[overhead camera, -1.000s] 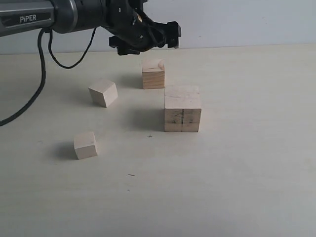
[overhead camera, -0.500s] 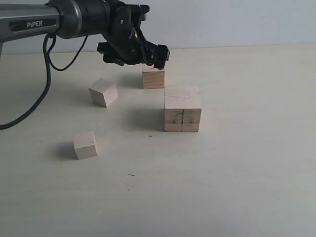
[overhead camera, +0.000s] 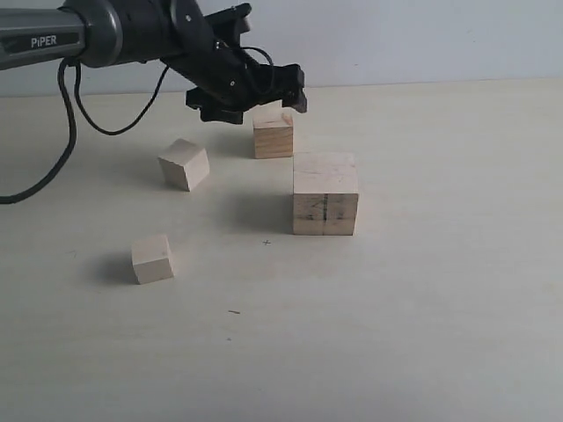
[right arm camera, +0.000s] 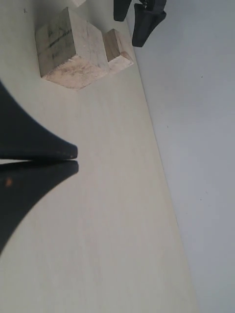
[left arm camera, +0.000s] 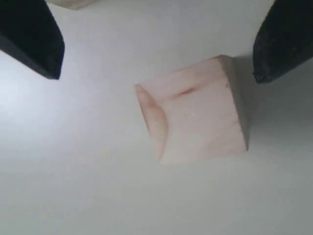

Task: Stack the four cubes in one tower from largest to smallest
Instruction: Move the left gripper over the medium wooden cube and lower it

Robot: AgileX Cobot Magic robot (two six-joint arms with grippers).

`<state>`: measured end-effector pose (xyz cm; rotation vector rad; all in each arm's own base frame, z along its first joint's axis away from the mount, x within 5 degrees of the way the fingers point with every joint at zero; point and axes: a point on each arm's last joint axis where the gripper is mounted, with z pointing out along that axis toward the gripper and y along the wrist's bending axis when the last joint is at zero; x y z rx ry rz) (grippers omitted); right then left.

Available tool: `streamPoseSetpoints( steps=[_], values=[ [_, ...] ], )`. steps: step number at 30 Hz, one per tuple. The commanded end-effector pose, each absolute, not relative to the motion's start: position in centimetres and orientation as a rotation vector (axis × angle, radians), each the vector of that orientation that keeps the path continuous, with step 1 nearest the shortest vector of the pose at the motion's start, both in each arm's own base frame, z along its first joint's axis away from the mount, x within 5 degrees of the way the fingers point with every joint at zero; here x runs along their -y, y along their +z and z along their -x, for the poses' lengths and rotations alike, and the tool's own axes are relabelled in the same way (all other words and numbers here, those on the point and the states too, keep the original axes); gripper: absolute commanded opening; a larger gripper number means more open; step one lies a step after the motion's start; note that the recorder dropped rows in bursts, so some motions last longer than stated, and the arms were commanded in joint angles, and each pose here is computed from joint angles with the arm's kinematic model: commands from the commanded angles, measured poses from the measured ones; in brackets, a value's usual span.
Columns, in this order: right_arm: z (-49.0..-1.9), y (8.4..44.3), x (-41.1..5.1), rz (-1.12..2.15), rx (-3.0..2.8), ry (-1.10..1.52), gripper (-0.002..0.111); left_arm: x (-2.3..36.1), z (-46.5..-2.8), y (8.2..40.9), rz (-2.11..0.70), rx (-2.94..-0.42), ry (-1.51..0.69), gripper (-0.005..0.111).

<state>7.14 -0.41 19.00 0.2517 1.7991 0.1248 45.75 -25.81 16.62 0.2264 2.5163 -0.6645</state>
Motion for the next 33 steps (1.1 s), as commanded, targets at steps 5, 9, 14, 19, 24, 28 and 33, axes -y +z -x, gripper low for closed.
streamPoseSetpoints(
  steps=[5,9,14,19,24,28,33],
  values=[
    [-7.2,18.9,0.4,-0.254,-1.794,0.123,0.000,24.4,-47.2,17.0,-0.196,-2.418,-0.749,0.105],
    [-7.2,18.9,0.4,-0.254,-1.794,0.123,0.000,25.1,-47.3,17.2,-0.263,-2.347,-0.661,0.105],
    [-7.2,18.9,0.4,-0.254,-1.794,0.123,0.000,25.2,-47.4,16.3,-0.320,-2.340,-0.590,0.105],
    [-7.2,18.9,0.4,-0.254,-1.794,0.123,0.000,25.8,-47.5,14.7,-0.356,-2.403,-0.606,0.105],
    [-7.2,18.9,0.4,-0.254,-1.794,0.123,0.000,26.5,-47.4,14.8,-0.375,-2.382,-0.601,0.105],
    [-7.2,18.9,0.4,-0.254,-1.794,0.123,0.000,26.7,-47.4,13.9,-0.404,-2.387,-0.573,0.105],
    [-7.2,18.9,0.4,-0.254,-1.794,0.123,0.000,26.7,-47.4,12.8,-0.444,-2.396,-0.547,0.105]
  ],
)
